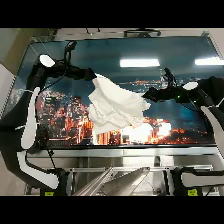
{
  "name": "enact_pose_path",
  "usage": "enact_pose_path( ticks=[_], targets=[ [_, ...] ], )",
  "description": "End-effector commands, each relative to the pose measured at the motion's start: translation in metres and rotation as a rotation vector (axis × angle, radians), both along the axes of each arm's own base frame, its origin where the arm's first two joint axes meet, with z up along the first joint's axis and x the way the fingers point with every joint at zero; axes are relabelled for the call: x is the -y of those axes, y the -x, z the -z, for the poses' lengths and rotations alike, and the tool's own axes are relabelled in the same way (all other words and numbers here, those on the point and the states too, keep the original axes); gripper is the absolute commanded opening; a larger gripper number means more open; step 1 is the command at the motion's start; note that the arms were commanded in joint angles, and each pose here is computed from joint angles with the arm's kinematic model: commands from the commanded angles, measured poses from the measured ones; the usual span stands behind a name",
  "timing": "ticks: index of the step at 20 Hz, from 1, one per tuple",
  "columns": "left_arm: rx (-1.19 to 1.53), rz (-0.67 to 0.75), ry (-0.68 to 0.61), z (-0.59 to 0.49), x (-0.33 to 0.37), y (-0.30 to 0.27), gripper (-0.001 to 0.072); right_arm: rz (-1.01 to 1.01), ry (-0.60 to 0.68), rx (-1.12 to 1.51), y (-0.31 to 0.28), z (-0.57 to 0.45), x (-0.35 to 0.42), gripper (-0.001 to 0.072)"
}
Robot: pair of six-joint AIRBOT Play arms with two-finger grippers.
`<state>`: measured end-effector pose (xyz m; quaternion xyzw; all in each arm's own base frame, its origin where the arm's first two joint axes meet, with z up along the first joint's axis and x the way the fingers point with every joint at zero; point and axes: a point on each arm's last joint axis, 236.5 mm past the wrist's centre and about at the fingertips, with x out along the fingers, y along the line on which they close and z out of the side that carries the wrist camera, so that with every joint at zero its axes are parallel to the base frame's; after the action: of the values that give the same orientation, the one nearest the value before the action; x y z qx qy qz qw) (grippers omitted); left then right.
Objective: Fold the shirts.
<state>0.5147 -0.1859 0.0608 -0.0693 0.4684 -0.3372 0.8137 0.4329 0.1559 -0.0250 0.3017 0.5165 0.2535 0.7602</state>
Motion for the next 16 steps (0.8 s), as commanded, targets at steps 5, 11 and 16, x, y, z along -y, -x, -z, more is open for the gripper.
enact_pose_path(
  ticks=[5,11,16],
  targets=[
    [-0.389,0.072,0.004,0.003,-0.039,0.080,0.0676,0.037,0.088,0.040,-0.027,-0.002,0.101,0.0537],
    [-0.729,0.090,-0.016,0.095,-0.014,0.242,0.0610,-0.162,0.155,-0.115,0.023,0.053,0.120,0.0523],
    [-0.715,-0.004,-0.064,0.152,-0.010,0.285,0.0609,-0.192,0.170,-0.119,0.019,0.070,0.100,0.0522]
  ],
)
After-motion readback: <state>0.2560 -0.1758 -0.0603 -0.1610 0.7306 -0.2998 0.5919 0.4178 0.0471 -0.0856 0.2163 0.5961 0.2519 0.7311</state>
